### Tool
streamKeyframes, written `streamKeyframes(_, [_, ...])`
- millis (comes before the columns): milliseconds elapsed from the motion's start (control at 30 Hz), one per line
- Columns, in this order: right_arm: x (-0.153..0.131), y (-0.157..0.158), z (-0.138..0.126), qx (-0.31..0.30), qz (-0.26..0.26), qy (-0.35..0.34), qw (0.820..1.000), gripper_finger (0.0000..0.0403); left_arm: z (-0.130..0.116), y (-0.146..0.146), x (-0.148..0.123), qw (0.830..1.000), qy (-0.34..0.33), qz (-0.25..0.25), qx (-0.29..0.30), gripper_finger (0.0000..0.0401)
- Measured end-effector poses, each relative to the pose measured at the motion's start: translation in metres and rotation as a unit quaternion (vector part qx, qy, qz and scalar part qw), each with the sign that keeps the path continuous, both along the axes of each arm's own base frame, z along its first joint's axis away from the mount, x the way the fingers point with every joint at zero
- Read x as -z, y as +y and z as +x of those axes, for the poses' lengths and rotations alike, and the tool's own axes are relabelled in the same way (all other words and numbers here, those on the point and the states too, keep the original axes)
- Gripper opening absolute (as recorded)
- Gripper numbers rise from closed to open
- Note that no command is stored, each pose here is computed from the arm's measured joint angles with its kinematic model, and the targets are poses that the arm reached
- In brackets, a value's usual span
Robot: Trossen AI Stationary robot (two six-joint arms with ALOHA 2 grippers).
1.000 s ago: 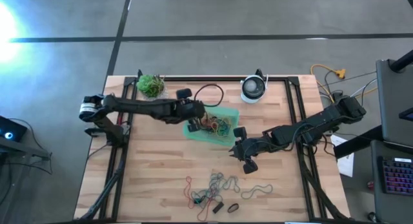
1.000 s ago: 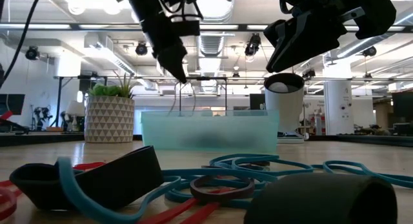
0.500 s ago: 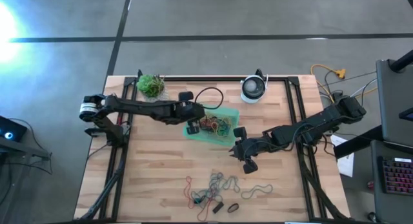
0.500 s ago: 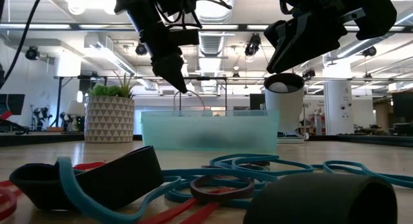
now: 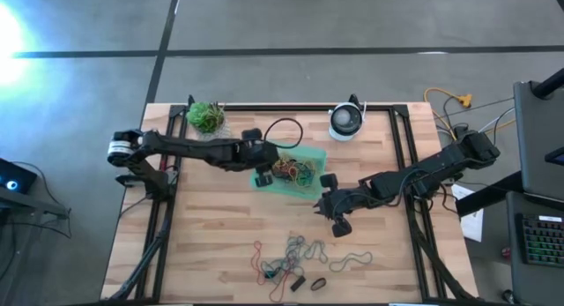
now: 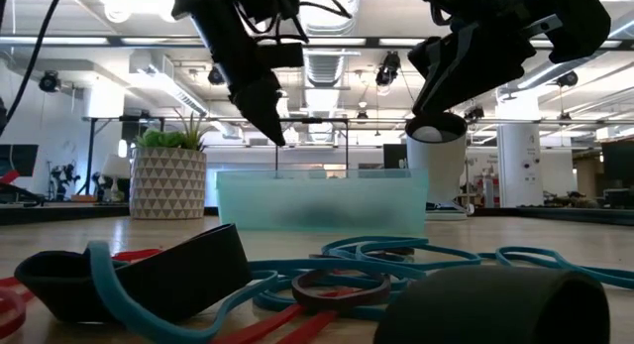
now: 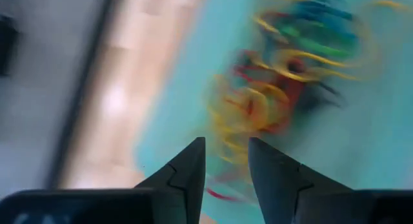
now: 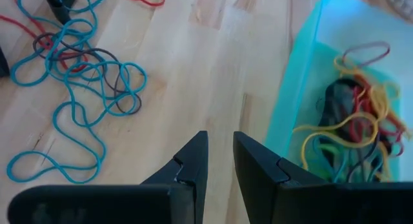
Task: Pick and place rubber bands into bin
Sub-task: Put the blue rubber band into the green bin
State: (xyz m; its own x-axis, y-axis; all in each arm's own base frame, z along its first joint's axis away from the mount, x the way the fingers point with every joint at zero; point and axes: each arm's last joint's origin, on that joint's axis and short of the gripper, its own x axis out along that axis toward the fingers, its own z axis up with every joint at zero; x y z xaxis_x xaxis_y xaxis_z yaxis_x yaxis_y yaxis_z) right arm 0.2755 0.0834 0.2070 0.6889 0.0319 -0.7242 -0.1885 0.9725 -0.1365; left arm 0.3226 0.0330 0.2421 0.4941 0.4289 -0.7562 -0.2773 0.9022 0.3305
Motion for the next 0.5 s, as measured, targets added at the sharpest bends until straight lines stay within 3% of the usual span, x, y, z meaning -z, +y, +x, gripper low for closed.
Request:
streamKeyframes(100, [0.006, -0.001, -0.003, 0.018, 0.014, 0.009, 1.0, 0.0068, -0.006, -0.018, -0.001, 0.997, 0.007, -0.074, 0.021, 0.0102])
streamKeyframes(200, [0.014, -0.002, -0.007, 0.02, 0.012, 0.021, 1.0, 0.0068, -0.01, -0.045, 0.002, 0.994, 0.017, -0.097, 0.037, 0.0102])
streamKeyframes(400, [0.017, -0.002, -0.008, 0.025, 0.027, 0.013, 0.999, 0.0068, -0.021, -0.109, 0.013, 0.993, -0.001, -0.063, 0.095, 0.0102])
streamKeyframes(500, [0.014, 0.003, -0.005, -0.017, 0.052, -0.007, 0.998, 0.0068, -0.031, -0.135, 0.025, 0.993, -0.029, -0.034, 0.107, 0.0102])
